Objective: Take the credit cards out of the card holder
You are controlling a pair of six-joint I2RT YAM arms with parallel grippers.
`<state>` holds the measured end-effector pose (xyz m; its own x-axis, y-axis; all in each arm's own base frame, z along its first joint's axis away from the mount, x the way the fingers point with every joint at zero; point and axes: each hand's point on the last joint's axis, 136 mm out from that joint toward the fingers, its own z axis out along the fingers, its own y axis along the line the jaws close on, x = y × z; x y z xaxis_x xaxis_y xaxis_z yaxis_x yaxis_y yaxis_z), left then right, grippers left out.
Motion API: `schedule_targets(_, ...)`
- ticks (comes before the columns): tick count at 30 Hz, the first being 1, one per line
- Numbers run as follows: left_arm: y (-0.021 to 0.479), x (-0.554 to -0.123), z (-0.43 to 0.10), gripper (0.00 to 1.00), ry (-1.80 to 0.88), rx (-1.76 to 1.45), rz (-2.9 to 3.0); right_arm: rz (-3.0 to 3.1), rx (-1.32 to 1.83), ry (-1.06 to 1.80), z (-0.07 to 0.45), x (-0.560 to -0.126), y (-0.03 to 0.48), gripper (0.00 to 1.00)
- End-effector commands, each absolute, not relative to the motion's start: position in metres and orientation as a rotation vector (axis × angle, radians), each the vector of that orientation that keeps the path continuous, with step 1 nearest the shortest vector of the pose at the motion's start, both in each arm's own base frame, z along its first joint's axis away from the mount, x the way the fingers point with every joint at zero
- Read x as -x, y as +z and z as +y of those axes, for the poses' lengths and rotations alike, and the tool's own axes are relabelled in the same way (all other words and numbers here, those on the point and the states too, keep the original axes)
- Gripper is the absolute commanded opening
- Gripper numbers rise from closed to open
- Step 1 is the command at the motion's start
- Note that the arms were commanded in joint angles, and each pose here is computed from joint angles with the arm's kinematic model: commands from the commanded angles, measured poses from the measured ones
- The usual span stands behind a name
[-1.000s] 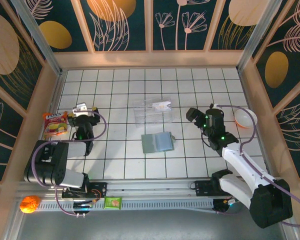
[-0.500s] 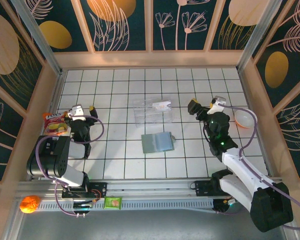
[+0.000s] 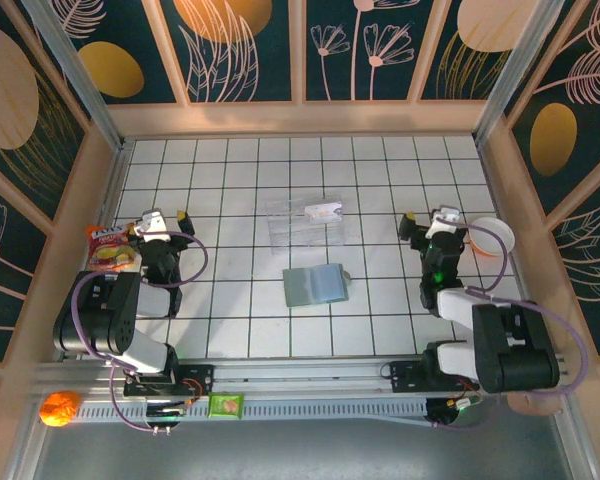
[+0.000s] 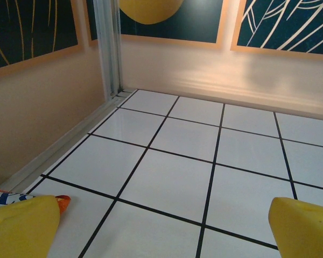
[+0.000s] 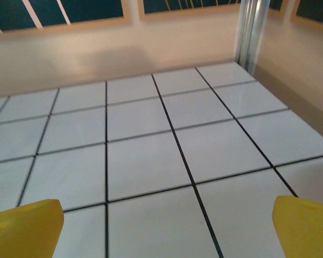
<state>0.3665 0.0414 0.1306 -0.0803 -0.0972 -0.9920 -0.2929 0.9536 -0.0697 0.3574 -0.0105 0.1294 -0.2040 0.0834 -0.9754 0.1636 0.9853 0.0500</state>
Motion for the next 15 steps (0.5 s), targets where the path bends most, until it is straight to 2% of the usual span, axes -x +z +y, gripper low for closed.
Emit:
schedule_targets(1, 0.140, -0.365, 0.046, 0.99, 0.162, 0.333, 1.605, 1.640, -0.154, -0.039, -0.012, -0.366, 0.153, 0.99)
schedule_targets(8, 0.139, -0.365, 0.046, 0.99, 0.162, 0.333, 1.607, 1.661, -0.187, 0.016, -0.021, -0.373, 0.127, 0.99)
schedule_targets(15, 0.139, -0.365, 0.046, 0.99, 0.162, 0.333, 1.606, 1.646, -0.187, 0.008, -0.022, -0.372, 0.129, 0.99)
